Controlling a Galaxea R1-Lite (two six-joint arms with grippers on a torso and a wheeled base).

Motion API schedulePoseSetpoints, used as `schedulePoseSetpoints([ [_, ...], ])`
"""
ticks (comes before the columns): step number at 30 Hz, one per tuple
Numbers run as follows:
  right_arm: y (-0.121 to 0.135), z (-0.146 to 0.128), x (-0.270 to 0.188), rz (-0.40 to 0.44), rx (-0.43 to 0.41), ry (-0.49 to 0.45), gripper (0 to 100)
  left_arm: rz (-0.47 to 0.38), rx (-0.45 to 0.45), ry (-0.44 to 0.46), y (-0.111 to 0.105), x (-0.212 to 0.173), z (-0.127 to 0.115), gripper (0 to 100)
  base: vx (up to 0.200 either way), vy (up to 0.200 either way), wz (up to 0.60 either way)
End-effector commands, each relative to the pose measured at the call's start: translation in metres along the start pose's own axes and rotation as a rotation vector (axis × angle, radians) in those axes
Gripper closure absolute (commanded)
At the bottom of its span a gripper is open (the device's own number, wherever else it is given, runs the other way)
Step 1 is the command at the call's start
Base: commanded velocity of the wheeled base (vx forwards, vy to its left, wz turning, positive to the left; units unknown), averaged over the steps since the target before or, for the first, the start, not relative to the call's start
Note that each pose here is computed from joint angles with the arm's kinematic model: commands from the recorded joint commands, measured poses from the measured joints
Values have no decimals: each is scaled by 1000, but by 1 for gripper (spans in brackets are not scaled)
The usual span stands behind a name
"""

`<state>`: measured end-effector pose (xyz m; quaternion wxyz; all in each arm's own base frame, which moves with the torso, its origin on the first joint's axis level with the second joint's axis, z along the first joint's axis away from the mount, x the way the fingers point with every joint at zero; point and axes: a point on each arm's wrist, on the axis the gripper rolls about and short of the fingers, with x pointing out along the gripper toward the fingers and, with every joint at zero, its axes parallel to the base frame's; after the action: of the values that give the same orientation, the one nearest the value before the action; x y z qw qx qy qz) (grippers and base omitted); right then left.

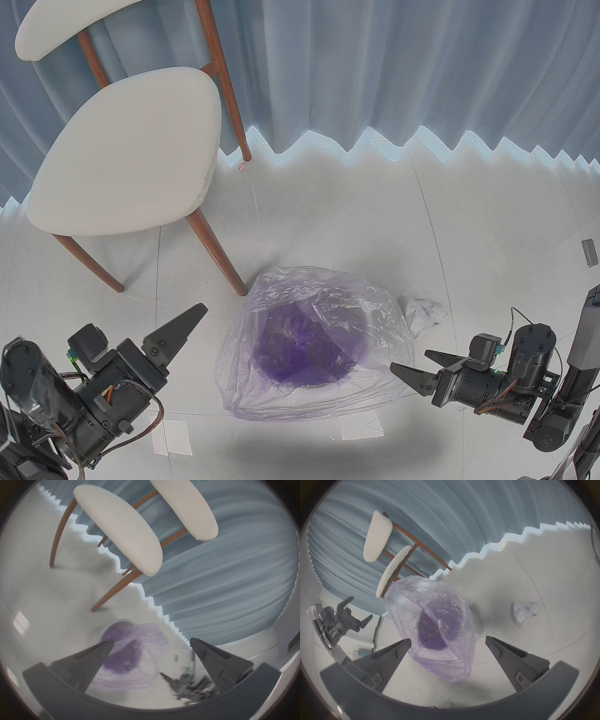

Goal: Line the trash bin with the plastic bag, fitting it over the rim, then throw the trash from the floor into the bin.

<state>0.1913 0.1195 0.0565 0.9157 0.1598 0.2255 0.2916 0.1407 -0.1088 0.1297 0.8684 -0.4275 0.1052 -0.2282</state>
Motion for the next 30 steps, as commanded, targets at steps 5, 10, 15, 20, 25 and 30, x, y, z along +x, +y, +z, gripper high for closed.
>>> schedulePoseSetpoints([
  [5,-7,6,-10,-9,-188,-27,0,-330,-222,127,-40,-32,7,0,0,0,0],
  [10,-6,11,-10,-7,-219,-53,0,-317,-24,254,-30,-30,-10,0,0,0,0],
  [15,-8,36,-5,-18,-248,-178,0,-208,124,321,-23,-30,-27,0,0,0,0],
  [20,-4,50,7,10,-265,-242,0,-279,103,267,-31,-46,-12,0,0,0,0],
  [25,4,56,17,45,-282,-270,0,-245,128,306,-26,-54,-11,0,0,0,0],
  [30,3,51,32,80,-297,-235,0,-191,293,351,-10,-50,-9,0,0,0,0],
])
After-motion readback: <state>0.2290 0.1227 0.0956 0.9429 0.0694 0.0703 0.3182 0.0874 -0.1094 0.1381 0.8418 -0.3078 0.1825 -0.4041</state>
